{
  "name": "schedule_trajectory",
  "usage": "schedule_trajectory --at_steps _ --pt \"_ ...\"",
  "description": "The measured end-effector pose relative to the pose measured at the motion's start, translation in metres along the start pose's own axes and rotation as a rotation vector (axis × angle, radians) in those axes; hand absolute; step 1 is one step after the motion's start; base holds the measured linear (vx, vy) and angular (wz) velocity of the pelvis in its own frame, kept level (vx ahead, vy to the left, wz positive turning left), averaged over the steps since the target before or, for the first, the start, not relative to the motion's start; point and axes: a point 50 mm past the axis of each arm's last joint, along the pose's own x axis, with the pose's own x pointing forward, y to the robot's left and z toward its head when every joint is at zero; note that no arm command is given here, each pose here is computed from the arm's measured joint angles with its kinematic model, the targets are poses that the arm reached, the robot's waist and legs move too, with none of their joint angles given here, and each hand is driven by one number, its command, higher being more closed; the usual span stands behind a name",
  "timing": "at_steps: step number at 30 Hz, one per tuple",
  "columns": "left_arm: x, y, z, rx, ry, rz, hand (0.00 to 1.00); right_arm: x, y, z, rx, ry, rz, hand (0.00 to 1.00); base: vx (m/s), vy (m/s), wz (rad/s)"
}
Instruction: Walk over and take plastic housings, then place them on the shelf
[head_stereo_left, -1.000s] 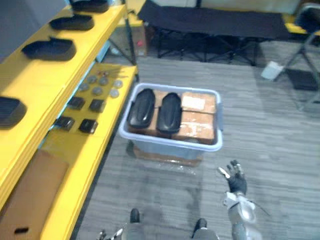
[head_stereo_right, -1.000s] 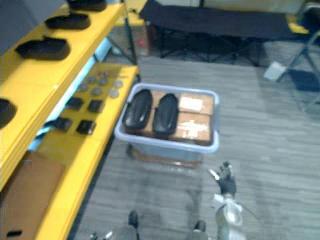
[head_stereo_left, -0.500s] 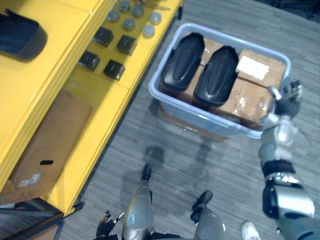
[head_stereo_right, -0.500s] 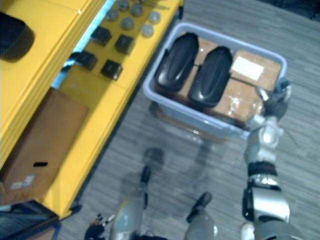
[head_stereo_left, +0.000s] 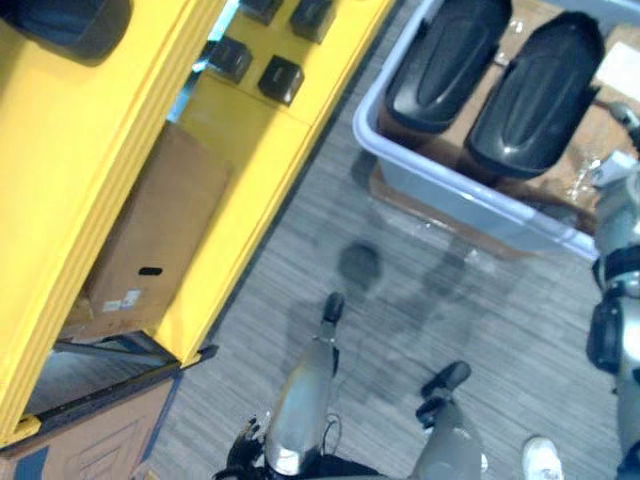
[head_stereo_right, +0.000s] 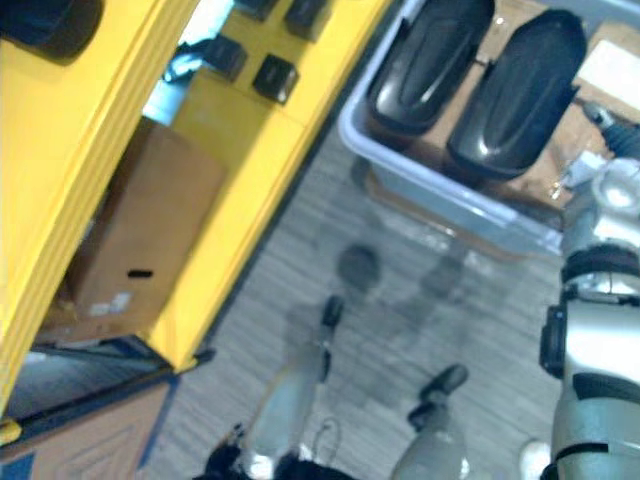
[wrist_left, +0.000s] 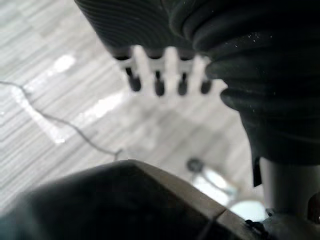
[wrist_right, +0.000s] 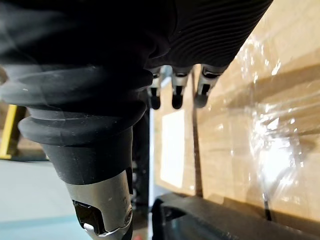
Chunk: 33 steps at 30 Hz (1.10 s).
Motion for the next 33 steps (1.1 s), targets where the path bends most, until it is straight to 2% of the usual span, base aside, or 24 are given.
schedule_trajectory --at_steps 6,14,21,22,29,33 --pt "0.001 -0.006 0.0 -0.02 0.005 -0.024 0.0 0.004 -0.007 0.006 -0.05 0.025 -0.035 0.0 -0.01 0.004 0.03" --pt "0.001 -0.011 -0.002 -0.013 0.013 -0.059 0.0 0.007 -0.01 0.019 -0.205 -0.017 -0.015 0.0 -0.04 0.008 0.05" --pt "0.0 -0.014 -0.002 -0.003 0.003 -0.08 0.0 0.007 -0.006 0.028 -0.276 -0.043 0.015 0.0 -0.01 -0.009 0.05" --pt "0.0 -0.014 -0.002 -0.016 0.003 -0.087 0.0 0.008 -0.004 0.033 -0.286 -0.04 0.009 1.0 -0.01 -0.017 0.06" --pt "0.0 -0.017 -0.004 -0.018 0.013 -0.105 0.0 0.011 -0.028 0.04 -0.367 0.099 -0.103 1.0 -0.02 -0.007 0.03" --pt "-0.001 -0.018 -0.009 -0.002 0.029 -0.112 0.0 0.011 -0.042 0.033 -0.356 0.212 -0.18 1.0 -0.04 -0.004 0.07"
